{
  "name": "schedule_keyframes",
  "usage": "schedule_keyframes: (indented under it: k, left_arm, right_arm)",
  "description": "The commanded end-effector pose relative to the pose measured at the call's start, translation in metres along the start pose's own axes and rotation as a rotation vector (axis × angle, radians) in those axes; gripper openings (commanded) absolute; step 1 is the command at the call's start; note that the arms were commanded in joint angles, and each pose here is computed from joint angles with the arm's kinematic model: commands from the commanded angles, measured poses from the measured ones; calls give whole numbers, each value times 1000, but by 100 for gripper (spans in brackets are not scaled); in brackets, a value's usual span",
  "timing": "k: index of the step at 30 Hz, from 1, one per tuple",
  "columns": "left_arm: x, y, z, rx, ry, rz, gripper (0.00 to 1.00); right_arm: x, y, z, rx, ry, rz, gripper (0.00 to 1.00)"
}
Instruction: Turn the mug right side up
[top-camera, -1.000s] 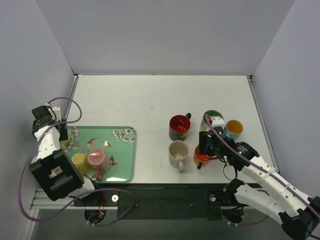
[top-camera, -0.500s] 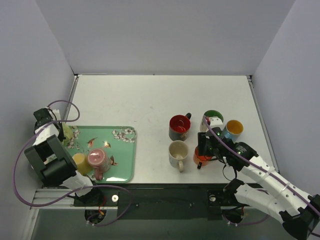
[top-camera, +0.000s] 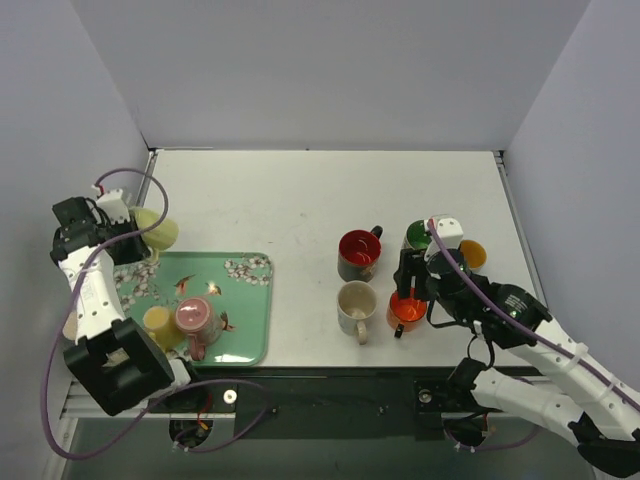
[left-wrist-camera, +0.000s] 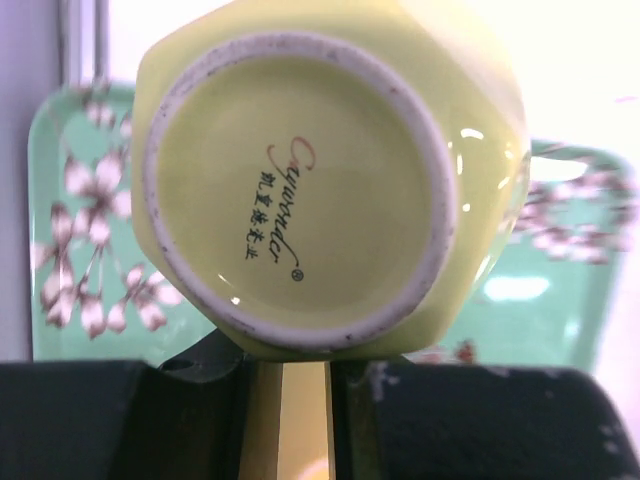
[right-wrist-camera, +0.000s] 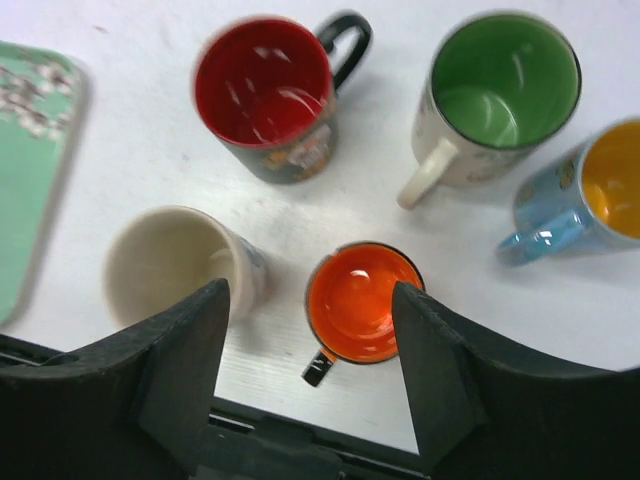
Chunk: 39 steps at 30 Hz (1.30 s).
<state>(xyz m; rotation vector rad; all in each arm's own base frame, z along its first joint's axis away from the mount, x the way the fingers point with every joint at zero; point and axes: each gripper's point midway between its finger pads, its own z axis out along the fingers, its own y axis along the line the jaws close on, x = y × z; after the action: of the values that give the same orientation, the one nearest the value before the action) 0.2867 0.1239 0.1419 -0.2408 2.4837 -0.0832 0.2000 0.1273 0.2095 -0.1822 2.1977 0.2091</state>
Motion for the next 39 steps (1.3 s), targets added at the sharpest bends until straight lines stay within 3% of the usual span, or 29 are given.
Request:
schedule_keyframes:
  k: [1, 5, 12, 19, 27, 29, 31, 32, 33, 34, 35, 36, 37, 38, 39]
  left_arm:
    - [-68, -98, -80, 341, -250, 103, 0]
    - [-65, -182, -121, 643, -214, 172, 0]
    - [-45, -279, -202, 1026, -161, 251, 0]
    - [-26, -311, -254, 1276, -127, 284, 0]
    - [-16, -315, -270, 1360, -150, 270, 0]
    - [-14, -314, -268, 1354, -148, 269, 0]
    - [-12, -315, -268, 1357, -145, 274, 0]
    - [-11, -315, -267, 1355, -143, 272, 0]
    - [-10, -315, -266, 1352, -142, 275, 0]
    - [-12, -314, -263, 1334, -154, 279, 0]
    - [-10, -312, -259, 1313, -153, 291, 0]
    - [-16, -310, -250, 1249, -201, 328, 12]
    - [-11, -304, -238, 1184, -169, 319, 37]
    - [-13, -293, -221, 1061, -185, 356, 79]
    - [-15, -285, -210, 979, -186, 359, 85]
  right_arm:
    - [-51, 25, -29, -98, -179, 12, 71]
    - [-88, 102, -46, -410, -330, 56, 85]
    - [-149, 203, -91, -832, -554, 171, 86]
    - [-179, 241, -95, -935, -606, 262, 83]
    - [-212, 283, -98, -1022, -633, 271, 74]
    - [-221, 292, -101, -1048, -648, 258, 68]
    - [-232, 298, -100, -1045, -665, 256, 48]
    - [-237, 303, -98, -1042, -662, 254, 25]
    - [-240, 304, -96, -1037, -661, 255, 11]
    - [-240, 305, -93, -1024, -646, 248, 0]
    - [-239, 303, -88, -1007, -631, 240, 0]
    - [-241, 298, -86, -974, -635, 239, 0]
    - [-234, 290, -81, -930, -598, 217, 0]
    - [-234, 275, -67, -824, -598, 196, 0]
    - [-223, 260, -59, -743, -550, 148, 0]
